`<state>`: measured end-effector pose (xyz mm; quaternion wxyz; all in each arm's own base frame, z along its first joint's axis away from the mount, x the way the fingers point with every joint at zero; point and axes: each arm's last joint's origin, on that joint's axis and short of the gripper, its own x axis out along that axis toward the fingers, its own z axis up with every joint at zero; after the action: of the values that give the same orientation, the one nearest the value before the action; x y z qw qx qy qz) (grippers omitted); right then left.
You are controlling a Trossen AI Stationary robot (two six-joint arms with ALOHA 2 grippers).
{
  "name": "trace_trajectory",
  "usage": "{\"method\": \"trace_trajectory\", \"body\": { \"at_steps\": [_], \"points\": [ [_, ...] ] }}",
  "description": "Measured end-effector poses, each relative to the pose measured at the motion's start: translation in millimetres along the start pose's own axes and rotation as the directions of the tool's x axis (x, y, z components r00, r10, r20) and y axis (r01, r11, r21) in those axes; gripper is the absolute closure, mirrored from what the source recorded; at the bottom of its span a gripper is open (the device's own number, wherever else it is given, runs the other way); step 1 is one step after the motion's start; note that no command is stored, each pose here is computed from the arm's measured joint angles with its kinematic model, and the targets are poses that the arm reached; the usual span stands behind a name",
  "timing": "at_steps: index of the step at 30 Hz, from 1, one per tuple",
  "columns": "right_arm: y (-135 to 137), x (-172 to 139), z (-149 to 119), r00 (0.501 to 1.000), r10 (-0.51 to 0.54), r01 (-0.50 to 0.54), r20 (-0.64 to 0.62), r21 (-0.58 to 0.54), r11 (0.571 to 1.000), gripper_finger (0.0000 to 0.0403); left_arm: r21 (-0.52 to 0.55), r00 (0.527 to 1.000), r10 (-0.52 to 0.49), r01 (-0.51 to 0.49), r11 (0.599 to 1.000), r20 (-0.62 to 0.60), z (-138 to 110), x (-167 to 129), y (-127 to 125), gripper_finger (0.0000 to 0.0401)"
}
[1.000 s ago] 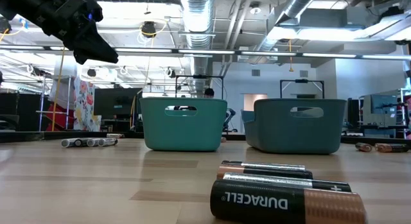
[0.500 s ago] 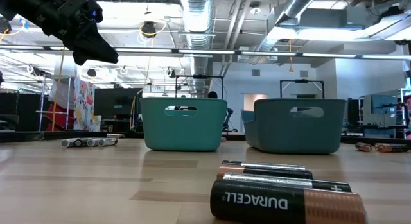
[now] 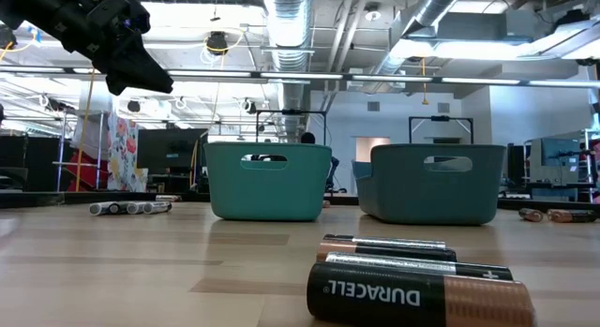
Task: Sort batteries
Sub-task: Put the black battery into the green bin
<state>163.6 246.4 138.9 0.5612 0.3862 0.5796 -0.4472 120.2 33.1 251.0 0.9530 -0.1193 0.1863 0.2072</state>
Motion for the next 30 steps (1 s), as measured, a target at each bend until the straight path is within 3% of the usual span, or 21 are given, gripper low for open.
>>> {"method": "trace_trajectory", "body": {
  "at_steps": [7, 12, 20, 30],
  "points": [
    [2.8, -1.6, 2.7, 1.000, 0.002, -0.002, -0.005, 0.012, 1.000, 0.0391, 0.030, 1.000, 0.006, -0.006, 1.000, 0.001, 0.1, 0.0, 0.2, 0.0310],
    [0.0, -11.5, 5.2, 0.999, 0.028, -0.028, -0.018, 0.000, 1.000, 0.0390, 0.077, 1.000, 0.006, -0.006, 0.997, 0.001, 0.1, 0.0, 0.2, 0.0310],
    [-21.9, -55.5, 23.3, 0.994, 0.110, -0.110, 0.013, -0.003, 0.994, 0.0388, 0.116, 1.000, 0.024, -0.025, 0.993, 0.005, 0.2, 0.0, 0.7, 0.0310],
    [-54.0, -106.7, 72.0, 0.959, 0.235, -0.227, 0.158, -0.066, 0.972, 0.0388, 0.139, 1.000, 0.025, -0.026, 0.990, 0.005, 0.1, 0.0, 0.8, 0.0310]
  ]
}}
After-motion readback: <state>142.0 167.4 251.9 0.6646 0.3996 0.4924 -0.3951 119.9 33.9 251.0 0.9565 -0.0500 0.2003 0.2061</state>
